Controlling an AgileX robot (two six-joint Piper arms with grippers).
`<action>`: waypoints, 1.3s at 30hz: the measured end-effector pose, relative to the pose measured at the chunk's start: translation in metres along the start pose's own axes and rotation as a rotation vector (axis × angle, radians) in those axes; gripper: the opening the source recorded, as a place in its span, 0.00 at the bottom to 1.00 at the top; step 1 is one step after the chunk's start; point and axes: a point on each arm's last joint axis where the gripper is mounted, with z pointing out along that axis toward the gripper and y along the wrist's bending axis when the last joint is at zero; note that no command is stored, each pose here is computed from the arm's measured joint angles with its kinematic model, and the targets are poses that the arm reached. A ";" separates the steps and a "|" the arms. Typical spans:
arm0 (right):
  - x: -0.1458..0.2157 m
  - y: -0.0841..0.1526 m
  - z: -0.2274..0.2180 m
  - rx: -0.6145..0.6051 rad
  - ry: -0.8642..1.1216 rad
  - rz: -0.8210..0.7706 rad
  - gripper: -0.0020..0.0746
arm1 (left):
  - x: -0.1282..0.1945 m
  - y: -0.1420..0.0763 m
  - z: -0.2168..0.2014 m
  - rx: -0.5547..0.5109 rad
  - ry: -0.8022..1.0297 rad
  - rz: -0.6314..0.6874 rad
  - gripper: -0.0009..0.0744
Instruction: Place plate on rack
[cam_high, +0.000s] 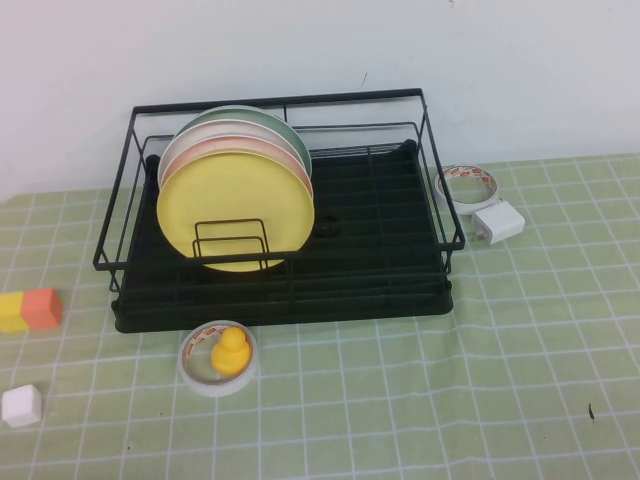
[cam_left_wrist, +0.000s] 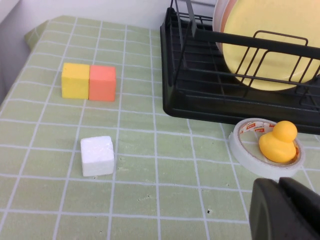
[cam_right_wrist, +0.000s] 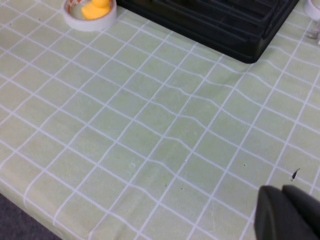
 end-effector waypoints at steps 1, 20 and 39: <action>0.000 0.000 0.000 0.000 0.000 0.000 0.03 | 0.000 0.000 0.000 0.000 0.000 0.000 0.01; 0.018 -0.010 -0.004 0.204 -0.098 0.003 0.03 | 0.000 0.000 0.000 0.001 0.000 -0.004 0.01; 0.078 -0.022 0.029 0.516 -0.192 0.102 0.03 | 0.000 0.000 0.000 0.002 0.000 -0.008 0.01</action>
